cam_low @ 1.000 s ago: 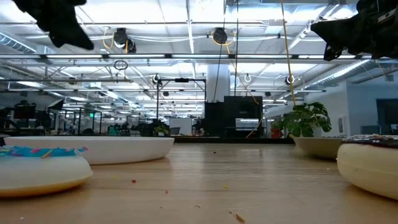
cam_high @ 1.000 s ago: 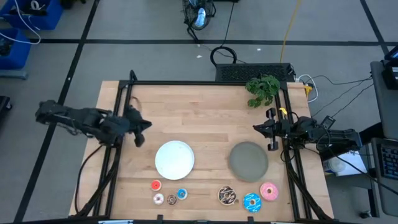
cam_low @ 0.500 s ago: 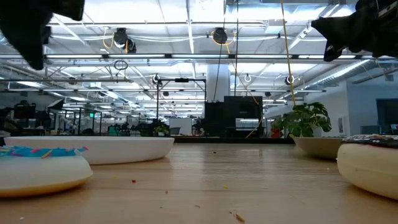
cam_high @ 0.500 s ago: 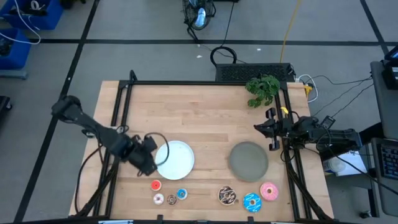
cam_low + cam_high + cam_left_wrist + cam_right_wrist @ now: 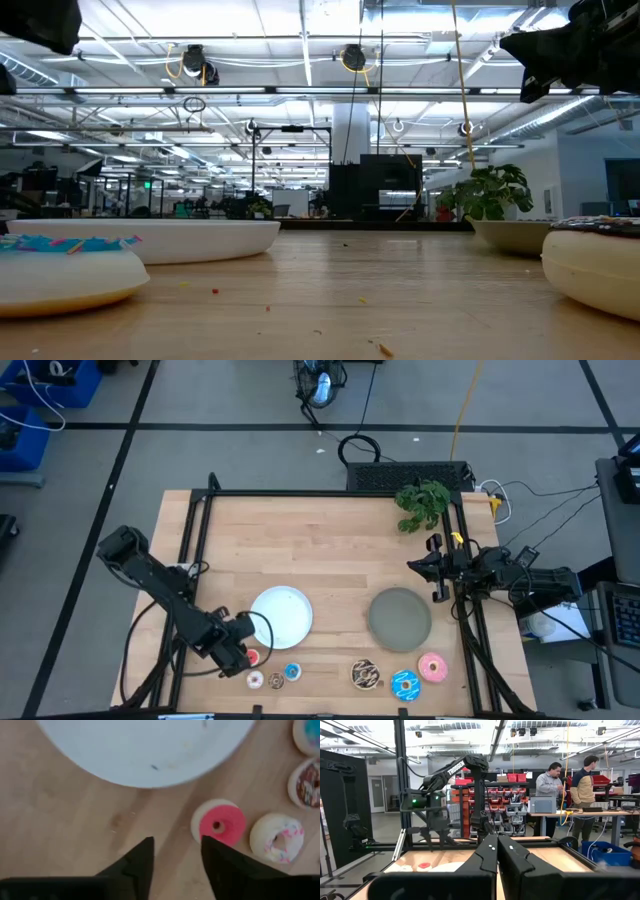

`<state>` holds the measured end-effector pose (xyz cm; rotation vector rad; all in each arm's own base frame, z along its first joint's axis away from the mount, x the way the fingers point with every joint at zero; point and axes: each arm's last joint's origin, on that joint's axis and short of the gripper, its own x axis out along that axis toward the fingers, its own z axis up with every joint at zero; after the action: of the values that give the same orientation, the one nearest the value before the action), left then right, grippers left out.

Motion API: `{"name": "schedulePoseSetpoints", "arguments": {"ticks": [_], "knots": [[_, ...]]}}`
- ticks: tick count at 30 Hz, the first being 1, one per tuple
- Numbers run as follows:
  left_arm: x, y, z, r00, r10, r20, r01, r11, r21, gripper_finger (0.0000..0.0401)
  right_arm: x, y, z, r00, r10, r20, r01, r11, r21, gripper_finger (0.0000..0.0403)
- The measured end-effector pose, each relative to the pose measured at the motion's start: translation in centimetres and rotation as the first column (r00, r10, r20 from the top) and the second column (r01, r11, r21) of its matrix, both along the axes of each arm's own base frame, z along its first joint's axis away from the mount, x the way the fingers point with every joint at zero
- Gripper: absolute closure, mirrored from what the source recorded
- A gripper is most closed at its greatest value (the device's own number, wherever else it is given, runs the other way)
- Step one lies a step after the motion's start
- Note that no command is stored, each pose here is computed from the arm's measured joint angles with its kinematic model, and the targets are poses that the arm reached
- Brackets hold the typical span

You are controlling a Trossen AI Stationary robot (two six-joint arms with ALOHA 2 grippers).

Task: Pick & Place donuts
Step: Put the small pink donut on the white plate

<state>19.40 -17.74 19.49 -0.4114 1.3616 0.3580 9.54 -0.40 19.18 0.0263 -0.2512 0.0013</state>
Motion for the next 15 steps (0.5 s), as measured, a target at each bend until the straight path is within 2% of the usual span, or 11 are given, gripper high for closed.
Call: {"name": "schedulePoseSetpoints", "arguments": {"ticks": [3, 6, 11, 15], "knots": [[0.5, -0.5, -0.6, 0.998, -0.058, 0.011, 0.058, 0.998, -0.019, 0.018, 0.0, 0.0, 0.0, 1.0, 0.0, 0.0, 0.0, 1.0, 0.0, 0.0403], [1.0, -0.9, -1.1, 0.995, -0.099, 0.027, 0.099, 0.995, -0.022, 0.016, 0.0, 0.0, 0.0, 1.0, 0.0, -0.003, 0.0, 1.0, 0.0, 0.0403], [1.4, -1.2, -2.3, 0.993, -0.121, 0.002, 0.121, 0.993, 0.003, 0.0158, 0.0, 0.0, -0.1, 1.0, -0.001, -0.016, 0.001, 1.0, 0.0, 0.0403], [1.7, -1.8, -2.8, 0.983, -0.186, 0.008, 0.186, 0.982, -0.034, 0.0161, 0.0, 0.0, -0.2, 1.0, -0.001, -0.017, 0.001, 1.0, -0.002, 0.0403]]}}
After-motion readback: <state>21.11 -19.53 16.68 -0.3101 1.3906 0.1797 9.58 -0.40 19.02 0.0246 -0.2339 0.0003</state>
